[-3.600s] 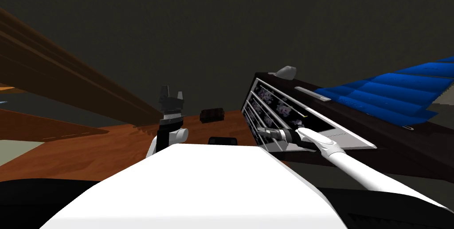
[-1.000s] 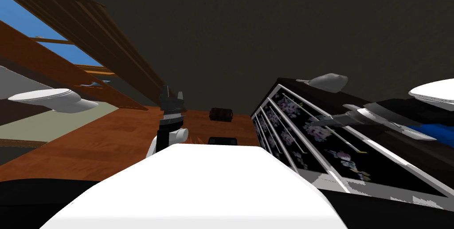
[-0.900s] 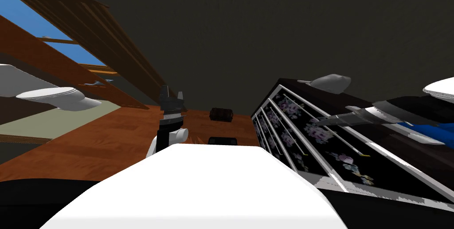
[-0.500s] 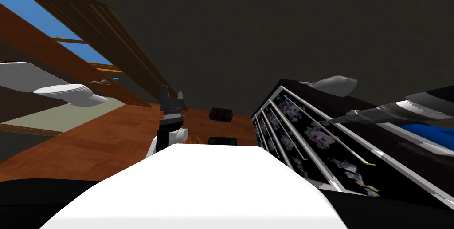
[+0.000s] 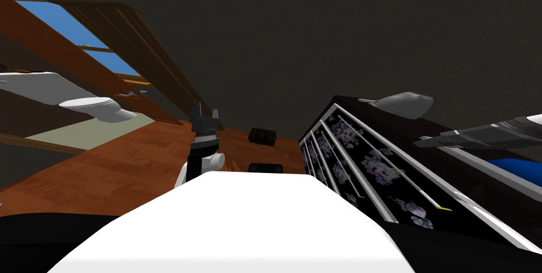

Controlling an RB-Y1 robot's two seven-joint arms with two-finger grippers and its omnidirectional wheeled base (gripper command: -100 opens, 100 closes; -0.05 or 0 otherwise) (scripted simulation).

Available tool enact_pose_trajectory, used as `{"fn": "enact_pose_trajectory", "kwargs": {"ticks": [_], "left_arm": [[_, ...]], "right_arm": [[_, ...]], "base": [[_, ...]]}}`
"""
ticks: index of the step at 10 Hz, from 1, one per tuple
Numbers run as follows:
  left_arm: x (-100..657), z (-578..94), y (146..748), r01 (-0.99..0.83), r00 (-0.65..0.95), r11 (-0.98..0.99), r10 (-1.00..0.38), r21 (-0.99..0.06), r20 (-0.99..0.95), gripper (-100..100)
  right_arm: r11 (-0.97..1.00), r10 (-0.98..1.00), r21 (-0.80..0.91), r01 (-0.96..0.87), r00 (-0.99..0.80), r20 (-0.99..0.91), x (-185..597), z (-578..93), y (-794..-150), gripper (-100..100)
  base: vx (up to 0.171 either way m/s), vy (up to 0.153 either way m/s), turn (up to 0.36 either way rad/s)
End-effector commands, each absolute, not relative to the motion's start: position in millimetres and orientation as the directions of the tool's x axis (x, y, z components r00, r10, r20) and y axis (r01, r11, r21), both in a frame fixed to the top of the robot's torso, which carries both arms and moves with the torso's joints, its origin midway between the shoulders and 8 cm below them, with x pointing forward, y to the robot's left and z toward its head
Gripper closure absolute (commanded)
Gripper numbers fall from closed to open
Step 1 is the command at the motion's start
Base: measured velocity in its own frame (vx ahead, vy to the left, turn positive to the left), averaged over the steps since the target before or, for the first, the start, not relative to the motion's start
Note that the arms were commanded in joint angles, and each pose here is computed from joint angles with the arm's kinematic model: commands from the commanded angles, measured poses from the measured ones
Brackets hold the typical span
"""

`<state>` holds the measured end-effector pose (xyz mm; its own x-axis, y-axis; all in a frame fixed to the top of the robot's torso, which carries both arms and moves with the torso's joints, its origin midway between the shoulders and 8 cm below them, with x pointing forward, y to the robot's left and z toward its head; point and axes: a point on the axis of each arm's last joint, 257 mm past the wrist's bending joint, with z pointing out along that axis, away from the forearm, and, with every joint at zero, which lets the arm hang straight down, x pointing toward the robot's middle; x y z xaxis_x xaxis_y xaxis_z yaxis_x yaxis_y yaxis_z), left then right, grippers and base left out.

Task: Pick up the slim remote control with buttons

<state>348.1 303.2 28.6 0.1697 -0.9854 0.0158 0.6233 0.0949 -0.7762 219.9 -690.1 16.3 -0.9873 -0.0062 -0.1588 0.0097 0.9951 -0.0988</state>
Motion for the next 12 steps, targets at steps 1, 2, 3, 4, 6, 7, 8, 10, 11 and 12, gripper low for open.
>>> {"fn": "enact_pose_trajectory", "kwargs": {"ticks": [1,2,3,4,6,7,8,10,11,12], "left_arm": [[348,29,303,0.623,0.17,0.095,-0.985,-0.776,0.016,0],[348,29,303,0.623,0.17,0.095,-0.985,-0.776,0.016,0],[348,29,303,0.623,0.17,0.095,-0.985,-0.776,0.016,0],[348,29,303,0.623,0.17,0.095,-0.985,-0.776,0.016,0],[348,29,303,0.623,0.17,0.095,-0.985,-0.776,0.016,0],[348,29,303,0.623,0.17,0.095,-0.985,-0.776,0.016,0],[348,29,303,0.623,0.17,0.095,-0.985,-0.776,0.016,0],[348,29,303,0.623,0.17,0.095,-0.985,-0.776,0.016,0],[348,29,303,0.623,0.17,0.095,-0.985,-0.776,0.016,0],[348,29,303,0.623,0.17,0.095,-0.985,-0.776,0.016,0]], "right_arm": [[0.995,-0.001,-0.1,0.015,-0.988,-0.157,220,19,-691,-100],[0.993,0.037,-0.103,0.052,-0.988,-0.147,210,27,-694,-100],[0.992,0.072,-0.097,0.085,-0.989,-0.133,200,32,-695,-100],[0.99,0.104,-0.084,0.114,-0.988,-0.114,190,34,-694,-100],[0.989,0.125,-0.062,0.131,-0.988,-0.09,183,32,-690,-100],[0.989,0.125,-0.062,0.131,-0.988,-0.087,183,32,-690,-100],[0.989,0.129,-0.063,0.135,-0.988,-0.086,181,32,-691,-100],[0.987,0.153,-0.035,0.155,-0.986,-0.061,171,29,-686,-100],[0.986,0.167,-0.008,0.168,-0.985,-0.034,163,24,-681,-100],[0.985,0.174,0.01,0.174,-0.985,-0.016,159,21,-677,-100]], "base": [[-0.008,-0.063,-0.006],[-0.025,-0.107,0.063],[-0.013,-0.202,0.101],[0.007,-0.273,0.078],[-0.041,-0.254,0.049],[-0.003,-0.067,-0.007],[0.015,0.012,-0.01],[0.008,-0.002,0.009],[-0.001,-0.106,0.052],[-0.005,-0.11,0.028]]}}
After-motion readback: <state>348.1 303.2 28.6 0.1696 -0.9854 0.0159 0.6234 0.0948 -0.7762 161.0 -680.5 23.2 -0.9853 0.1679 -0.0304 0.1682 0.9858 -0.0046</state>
